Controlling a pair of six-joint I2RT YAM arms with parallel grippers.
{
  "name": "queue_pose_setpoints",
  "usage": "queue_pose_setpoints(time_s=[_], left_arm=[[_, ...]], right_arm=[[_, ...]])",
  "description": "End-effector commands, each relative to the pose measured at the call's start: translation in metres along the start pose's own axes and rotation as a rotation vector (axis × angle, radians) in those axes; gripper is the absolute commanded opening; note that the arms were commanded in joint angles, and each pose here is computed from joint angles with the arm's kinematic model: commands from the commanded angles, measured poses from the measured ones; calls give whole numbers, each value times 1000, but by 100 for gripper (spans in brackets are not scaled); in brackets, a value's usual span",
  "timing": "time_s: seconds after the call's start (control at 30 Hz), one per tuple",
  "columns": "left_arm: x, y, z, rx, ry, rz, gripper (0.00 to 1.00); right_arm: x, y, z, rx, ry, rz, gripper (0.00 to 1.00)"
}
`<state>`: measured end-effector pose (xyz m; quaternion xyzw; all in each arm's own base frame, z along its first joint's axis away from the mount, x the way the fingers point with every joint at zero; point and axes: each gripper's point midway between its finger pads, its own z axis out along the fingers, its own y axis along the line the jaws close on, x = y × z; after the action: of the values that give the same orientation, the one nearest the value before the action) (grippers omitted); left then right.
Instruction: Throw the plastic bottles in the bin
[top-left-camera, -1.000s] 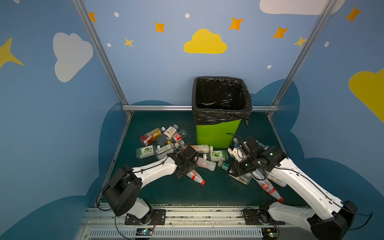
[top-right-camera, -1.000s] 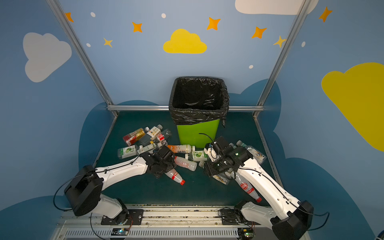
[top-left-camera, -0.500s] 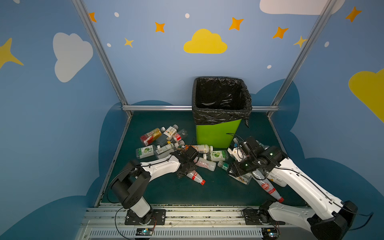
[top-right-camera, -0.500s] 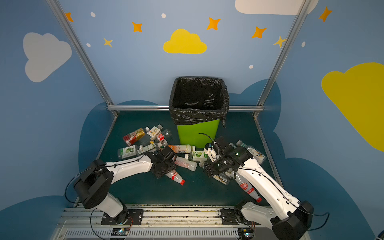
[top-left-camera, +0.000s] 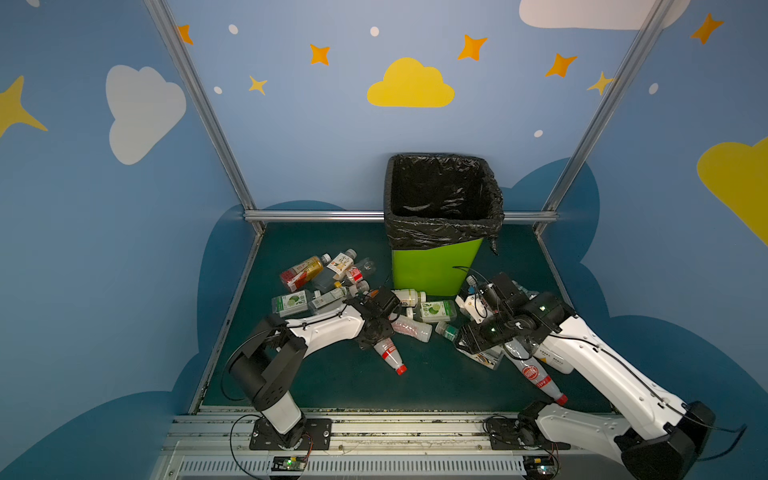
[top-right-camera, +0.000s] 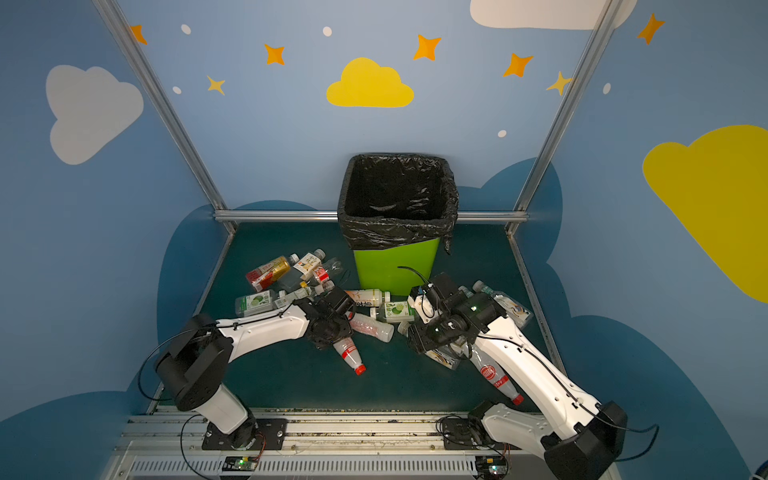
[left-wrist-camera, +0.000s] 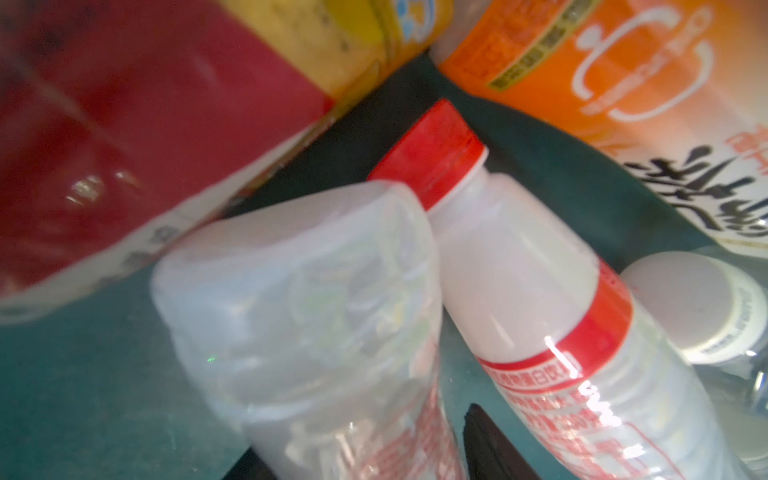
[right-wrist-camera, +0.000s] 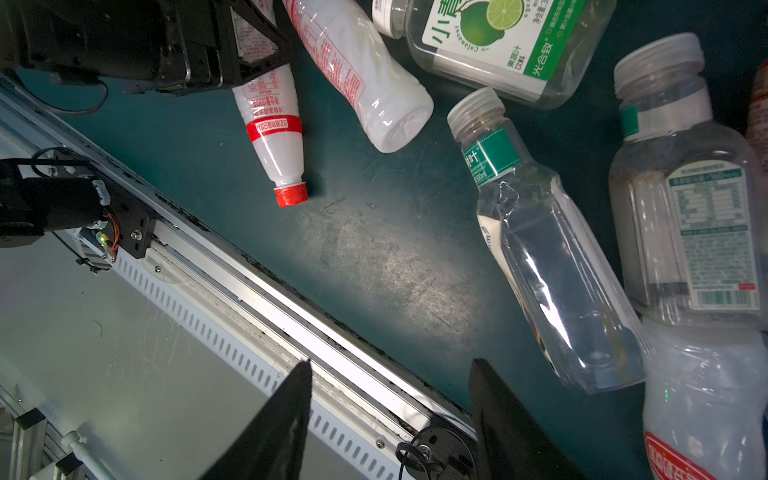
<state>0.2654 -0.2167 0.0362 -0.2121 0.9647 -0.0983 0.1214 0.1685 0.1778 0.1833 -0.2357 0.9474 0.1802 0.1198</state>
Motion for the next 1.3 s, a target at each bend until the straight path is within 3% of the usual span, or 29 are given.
queue_pose_setpoints(time_s=[0.0,0.33,0.53,0.7,0.83,0.93,1.0,1.13,1.2,1.27], left_arm=[[-7,-1,-15,19,-22,20,59],[-19,10,-53,84,-72,-7,56],[-30,27,-108,117,-167,-29,56],[-49,45,-188,259,-366,-88,55],[-82,39,-294,429,-612,-61,55],[-107,-14,-363,514,-695,92,55],[-125,-74,-397,604,-725,228,56],[-161,-174,-425,679,-780,420,58],[-178,-215,-418,689,-800,482,68],[-194,-249,-400,711,-811,502,91]], right_arm=[[-3,-3,-3,15,-18,10,61],[-9,-4,2,19,-14,16,61],[-15,-1,4,11,-6,9,61],[-19,1,7,-3,1,11,59],[-23,5,9,-19,-3,18,59],[-30,8,9,-28,-2,10,59],[-35,9,8,-28,5,3,59],[-44,12,6,-33,0,-8,59],[-47,13,7,-36,-4,-3,59],[-48,13,8,-40,-9,5,59]])
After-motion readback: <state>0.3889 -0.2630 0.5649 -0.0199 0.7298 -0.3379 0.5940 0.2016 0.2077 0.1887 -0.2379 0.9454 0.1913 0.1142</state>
